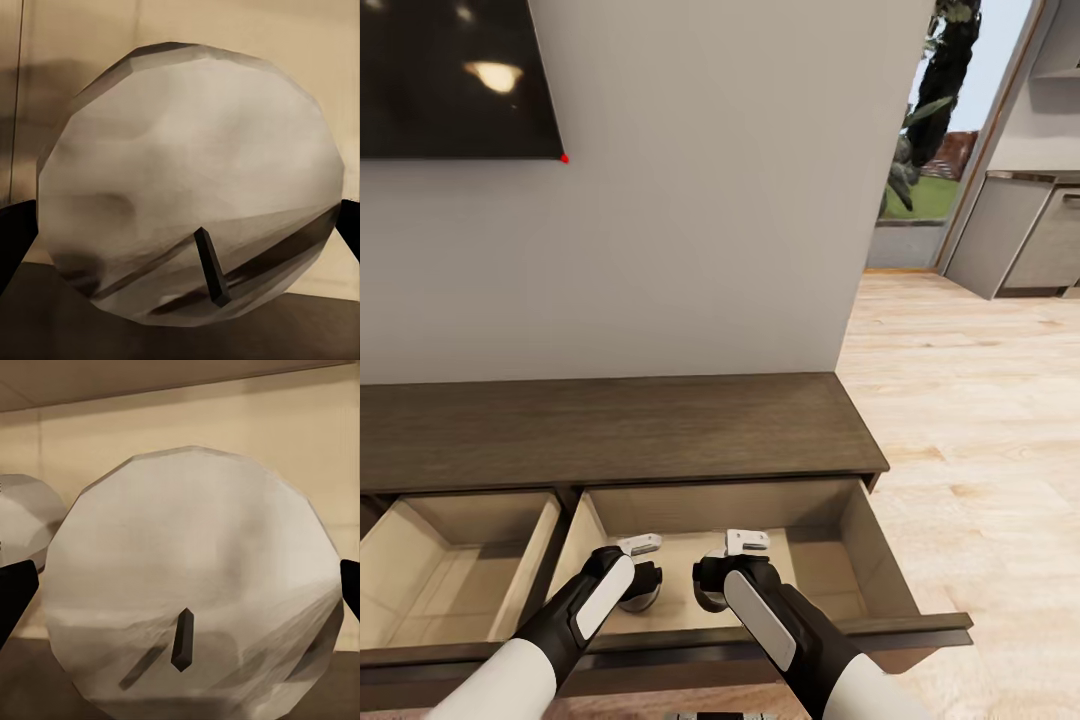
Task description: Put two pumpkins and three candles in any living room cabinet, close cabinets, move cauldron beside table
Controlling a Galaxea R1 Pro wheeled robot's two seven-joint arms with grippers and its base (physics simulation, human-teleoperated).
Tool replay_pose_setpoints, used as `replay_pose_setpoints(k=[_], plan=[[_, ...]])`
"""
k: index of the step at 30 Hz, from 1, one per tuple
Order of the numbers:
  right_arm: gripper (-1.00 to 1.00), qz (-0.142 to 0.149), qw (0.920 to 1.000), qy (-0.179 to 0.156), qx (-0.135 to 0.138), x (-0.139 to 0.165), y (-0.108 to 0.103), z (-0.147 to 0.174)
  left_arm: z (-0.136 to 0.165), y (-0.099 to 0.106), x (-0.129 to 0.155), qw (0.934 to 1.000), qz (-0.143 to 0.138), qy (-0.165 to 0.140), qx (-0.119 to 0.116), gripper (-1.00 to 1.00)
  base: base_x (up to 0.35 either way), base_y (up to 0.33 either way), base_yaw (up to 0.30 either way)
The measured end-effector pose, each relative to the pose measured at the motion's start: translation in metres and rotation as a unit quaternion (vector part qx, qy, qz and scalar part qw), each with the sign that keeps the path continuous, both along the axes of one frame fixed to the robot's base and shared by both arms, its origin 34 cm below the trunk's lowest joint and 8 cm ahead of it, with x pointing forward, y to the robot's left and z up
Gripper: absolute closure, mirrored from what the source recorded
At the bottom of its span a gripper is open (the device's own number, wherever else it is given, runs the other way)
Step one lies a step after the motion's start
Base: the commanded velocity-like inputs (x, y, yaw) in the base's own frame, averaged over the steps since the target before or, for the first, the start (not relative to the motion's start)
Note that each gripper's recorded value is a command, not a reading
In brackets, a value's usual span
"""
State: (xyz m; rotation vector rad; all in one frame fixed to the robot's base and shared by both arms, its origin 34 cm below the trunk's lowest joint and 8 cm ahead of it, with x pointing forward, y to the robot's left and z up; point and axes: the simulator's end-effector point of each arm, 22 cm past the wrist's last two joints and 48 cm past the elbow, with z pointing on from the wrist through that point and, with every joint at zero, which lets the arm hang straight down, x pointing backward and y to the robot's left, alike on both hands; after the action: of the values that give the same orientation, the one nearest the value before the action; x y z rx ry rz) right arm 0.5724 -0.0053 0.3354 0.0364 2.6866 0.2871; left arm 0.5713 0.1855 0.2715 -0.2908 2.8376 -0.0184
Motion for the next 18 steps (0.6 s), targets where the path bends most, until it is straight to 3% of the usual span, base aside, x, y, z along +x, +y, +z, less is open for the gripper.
replay_pose_setpoints(k=[6, 18], plan=[[1.0, -0.001, 0.9999, 0.011, 0.0, -0.004, 0.0, -0.012, -0.012, 0.0, -0.006, 0.9999, 0.0, 0.012, -0.001, 1.0, 0.0, 0.0, 0.0], [1.0, -0.01, 0.9994, -0.031, -0.007, 0.009, 0.003, -0.011, -0.009, -0.002, -0.001, 1.0, -0.001, 0.005, -0.001, 1.0, 0.0, 0.0, 0.0]])
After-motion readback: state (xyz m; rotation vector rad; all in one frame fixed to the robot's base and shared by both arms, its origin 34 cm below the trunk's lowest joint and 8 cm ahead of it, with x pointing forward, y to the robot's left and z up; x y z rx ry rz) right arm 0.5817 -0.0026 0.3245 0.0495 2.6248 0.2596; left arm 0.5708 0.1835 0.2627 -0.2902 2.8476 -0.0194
